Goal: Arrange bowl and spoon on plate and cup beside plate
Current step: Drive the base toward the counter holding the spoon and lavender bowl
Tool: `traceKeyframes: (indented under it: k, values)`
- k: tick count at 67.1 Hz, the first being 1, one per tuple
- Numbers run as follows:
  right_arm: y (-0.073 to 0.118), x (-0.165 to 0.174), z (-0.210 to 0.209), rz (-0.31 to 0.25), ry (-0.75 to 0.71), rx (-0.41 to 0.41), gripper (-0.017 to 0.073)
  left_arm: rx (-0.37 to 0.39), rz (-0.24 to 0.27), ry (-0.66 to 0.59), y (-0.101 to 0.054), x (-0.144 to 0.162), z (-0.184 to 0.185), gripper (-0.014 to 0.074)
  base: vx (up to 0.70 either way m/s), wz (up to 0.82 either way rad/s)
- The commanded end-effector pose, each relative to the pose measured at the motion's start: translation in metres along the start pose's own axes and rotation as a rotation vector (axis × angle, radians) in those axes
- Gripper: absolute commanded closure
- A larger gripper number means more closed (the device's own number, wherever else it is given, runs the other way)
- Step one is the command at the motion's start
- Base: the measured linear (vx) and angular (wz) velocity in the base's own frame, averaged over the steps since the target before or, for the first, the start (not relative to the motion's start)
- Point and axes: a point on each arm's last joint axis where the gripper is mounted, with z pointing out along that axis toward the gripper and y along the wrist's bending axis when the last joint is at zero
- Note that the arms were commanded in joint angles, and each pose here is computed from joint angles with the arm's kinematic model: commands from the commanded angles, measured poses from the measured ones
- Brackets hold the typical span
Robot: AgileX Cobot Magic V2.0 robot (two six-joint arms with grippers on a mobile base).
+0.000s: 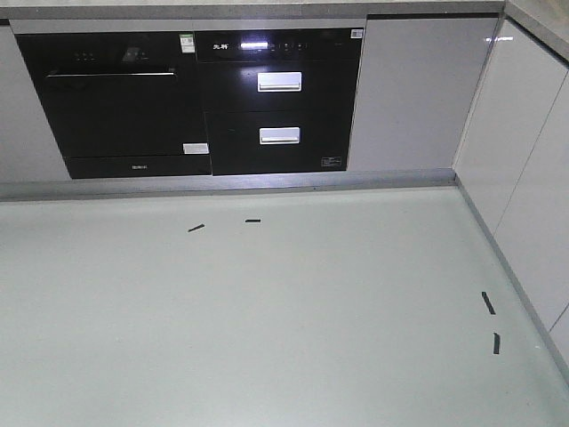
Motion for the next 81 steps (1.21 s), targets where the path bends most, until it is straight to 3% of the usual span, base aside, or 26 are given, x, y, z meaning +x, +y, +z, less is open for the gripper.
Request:
traceKeyframes:
  k: [1,81]
  values:
    - [-0.0001,-0.0048,-0.0008,-0.011,-0.076,0.004,0.0561,0.015,-0.012,-0.032,-0.0010,0.0028,0.0024,0.0599,0.00,0.00]
    - [-0.0001,-0.0048,-0.0008,-0.011,-0.076,0.004,0.0561,0.015,-0.012,-0.032,-0.0010,0.0028,0.0024,0.0599,0.00,0.00]
